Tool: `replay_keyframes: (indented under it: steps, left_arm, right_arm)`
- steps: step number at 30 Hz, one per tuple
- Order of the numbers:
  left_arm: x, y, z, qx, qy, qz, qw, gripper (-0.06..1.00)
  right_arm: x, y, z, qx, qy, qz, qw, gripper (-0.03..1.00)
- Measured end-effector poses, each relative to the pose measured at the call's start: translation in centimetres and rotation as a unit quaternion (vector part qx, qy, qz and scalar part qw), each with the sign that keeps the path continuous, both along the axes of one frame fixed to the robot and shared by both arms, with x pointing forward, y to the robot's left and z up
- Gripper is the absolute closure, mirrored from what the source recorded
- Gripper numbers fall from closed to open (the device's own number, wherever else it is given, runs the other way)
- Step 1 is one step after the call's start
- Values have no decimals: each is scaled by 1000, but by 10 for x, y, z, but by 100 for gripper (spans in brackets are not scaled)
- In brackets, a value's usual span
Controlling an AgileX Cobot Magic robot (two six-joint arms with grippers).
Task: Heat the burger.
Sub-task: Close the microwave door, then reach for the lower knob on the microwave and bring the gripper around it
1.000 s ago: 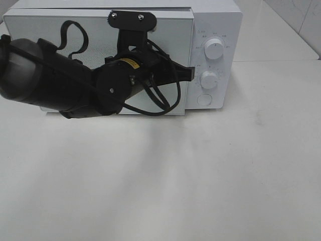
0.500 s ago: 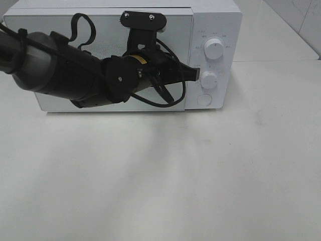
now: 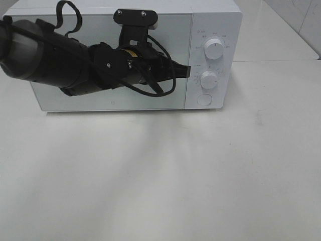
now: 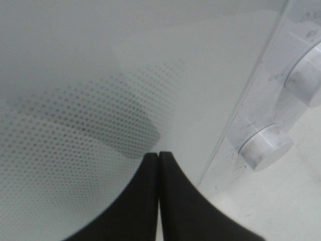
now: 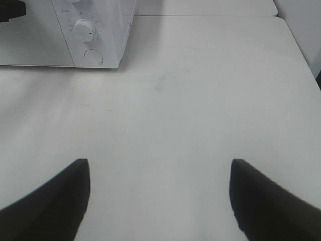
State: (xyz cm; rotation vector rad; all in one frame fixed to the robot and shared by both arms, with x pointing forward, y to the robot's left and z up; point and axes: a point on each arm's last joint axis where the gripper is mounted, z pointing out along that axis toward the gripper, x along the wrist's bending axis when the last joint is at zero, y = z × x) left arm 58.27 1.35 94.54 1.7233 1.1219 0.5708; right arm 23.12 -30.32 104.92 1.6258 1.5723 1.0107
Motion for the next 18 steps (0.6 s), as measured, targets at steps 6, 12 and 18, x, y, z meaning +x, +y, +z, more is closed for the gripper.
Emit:
replay_keyframes:
  steps: [6,12,18]
  left_arm:
    - [-16,-4,7,9,82,-45,996,55]
    - [-42,-6,10,39,201,-114,972,2]
    - [-58,-3,18,58,257,-155,952,-4]
  right_arm:
    - [0,0,0,0,0,0,1000,22]
    - [0,0,0,0,0,0,1000,22]
    - [0,0,0,0,0,0,1000,22]
